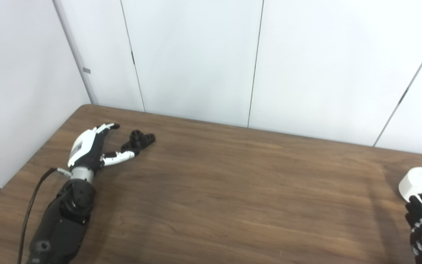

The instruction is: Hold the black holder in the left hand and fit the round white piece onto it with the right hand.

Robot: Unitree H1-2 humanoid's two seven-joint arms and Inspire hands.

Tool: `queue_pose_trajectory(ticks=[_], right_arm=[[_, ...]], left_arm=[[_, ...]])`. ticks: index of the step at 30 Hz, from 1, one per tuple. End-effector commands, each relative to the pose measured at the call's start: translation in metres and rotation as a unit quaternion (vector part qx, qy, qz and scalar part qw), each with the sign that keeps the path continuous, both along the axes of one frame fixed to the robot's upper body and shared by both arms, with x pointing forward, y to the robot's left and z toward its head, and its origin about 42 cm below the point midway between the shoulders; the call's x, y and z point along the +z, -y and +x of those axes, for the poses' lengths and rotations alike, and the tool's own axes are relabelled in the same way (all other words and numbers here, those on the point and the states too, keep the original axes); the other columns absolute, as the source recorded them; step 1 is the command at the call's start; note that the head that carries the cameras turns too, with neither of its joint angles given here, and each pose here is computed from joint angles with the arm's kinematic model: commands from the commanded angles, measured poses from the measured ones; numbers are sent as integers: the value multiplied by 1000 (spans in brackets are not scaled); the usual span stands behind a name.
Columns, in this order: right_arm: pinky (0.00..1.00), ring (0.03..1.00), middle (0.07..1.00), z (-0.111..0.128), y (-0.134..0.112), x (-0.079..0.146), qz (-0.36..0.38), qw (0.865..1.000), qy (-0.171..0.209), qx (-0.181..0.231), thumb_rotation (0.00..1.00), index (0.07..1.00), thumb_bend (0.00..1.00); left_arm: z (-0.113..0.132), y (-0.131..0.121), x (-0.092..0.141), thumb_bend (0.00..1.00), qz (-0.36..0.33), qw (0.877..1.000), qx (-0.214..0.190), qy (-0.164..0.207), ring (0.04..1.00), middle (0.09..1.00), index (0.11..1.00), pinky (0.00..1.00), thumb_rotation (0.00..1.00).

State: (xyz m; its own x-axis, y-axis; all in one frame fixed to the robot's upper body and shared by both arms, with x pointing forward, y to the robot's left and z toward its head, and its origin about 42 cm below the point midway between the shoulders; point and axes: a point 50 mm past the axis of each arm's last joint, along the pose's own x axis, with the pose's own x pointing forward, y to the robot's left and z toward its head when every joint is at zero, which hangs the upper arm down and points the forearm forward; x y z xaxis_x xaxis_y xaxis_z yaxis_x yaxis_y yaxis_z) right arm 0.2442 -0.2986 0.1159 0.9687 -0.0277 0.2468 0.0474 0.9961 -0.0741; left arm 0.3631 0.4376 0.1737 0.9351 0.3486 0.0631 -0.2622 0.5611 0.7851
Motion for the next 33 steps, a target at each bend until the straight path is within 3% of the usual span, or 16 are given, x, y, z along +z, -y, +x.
queue_pose_trajectory(ticks=[1,23,33], right_arm=[[1000,978,971,-28,-5,-47,29,996,-86,-12,965,1000,655],[1000,972,966,-32,-8,-46,37,996,-81,-15,945,1000,635],[1000,974,968,-33,-9,-44,29,996,-83,-17,954,1000,687]], left_arm=[[15,-9,32,885,33,998,1,45,999,946,872,1000,371],[48,-8,19,875,24,1000,4,4,990,934,839,966,294],[55,-3,23,858,33,999,0,-14,988,931,778,948,297]])
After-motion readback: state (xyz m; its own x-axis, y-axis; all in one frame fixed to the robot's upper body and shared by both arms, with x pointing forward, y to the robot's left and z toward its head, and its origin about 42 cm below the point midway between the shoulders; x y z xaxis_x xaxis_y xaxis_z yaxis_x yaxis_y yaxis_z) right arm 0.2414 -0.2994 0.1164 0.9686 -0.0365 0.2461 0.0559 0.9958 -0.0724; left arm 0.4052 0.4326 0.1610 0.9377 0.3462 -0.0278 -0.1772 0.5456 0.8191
